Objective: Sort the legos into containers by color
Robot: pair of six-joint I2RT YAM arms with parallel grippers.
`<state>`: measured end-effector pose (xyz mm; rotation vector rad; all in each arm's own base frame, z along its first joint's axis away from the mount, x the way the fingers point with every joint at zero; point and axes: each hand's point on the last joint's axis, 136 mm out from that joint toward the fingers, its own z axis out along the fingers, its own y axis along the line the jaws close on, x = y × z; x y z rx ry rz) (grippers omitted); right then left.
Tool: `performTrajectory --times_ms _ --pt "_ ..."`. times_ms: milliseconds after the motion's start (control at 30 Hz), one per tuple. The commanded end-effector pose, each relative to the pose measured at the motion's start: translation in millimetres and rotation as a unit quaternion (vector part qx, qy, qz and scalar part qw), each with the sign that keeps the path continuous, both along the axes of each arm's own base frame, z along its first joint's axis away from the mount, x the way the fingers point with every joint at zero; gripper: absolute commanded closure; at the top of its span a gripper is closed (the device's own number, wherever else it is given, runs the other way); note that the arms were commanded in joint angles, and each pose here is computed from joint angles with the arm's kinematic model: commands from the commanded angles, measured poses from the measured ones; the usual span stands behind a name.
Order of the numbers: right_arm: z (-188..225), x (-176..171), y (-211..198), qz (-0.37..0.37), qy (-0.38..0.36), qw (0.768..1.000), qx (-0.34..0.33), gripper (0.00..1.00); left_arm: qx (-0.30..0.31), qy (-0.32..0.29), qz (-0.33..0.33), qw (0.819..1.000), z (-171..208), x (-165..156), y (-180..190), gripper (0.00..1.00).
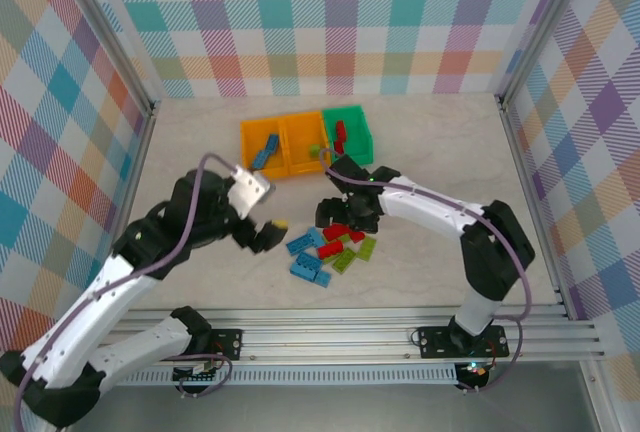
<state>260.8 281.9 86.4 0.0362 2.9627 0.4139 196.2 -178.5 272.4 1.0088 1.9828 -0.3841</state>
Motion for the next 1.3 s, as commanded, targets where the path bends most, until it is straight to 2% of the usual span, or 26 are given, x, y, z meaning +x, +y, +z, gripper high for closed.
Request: performTrajectory --times_ms 0,100,300,500,700,833,933,1167,1267 --pt "-10 3 -4 -0.084 0.027 0.996 -0.032 0.03 0.073 -0.020 -0.138 0.988 -39 -36 0 0.00" --pt "-17 6 -4 -0.109 0.039 0.992 -0.056 0.00 0.086 -0.001 -0.180 0.980 -59 -44 -5 0.00" --pt "-24 13 -5 -0.143 0.049 0.985 -0.081 0.01 0.094 0.020 -0.234 0.968 -77 -50 -17 0.00" --pt "-34 11 -6 -0.163 0.070 0.979 -0.102 0.21 0.088 0.005 -0.239 0.967 -76 -48 -21 0.00" --pt "-41 1 -7 -0.170 0.081 0.978 -0.091 0.23 0.095 0.008 -0.231 0.968 -81 -46 -20 0.00" --pt "-49 -1 -12 -0.180 0.082 0.976 -0.096 0.37 0.090 0.004 -0.229 0.969 -81 -43 -22 0.00" --pt "-50 -2 -12 -0.184 0.085 0.974 -0.097 0.40 0.088 0.001 -0.230 0.969 -80 -43 -24 0.00" --pt "-22 11 -20 -0.186 0.031 0.978 -0.085 0.63 0.069 -0.012 -0.258 0.964 -78 -50 -30 0.00" --pt "1 18 -23 -0.183 0.000 0.981 -0.064 0.64 0.059 -0.031 -0.283 0.957 -76 -55 -34 0.00"
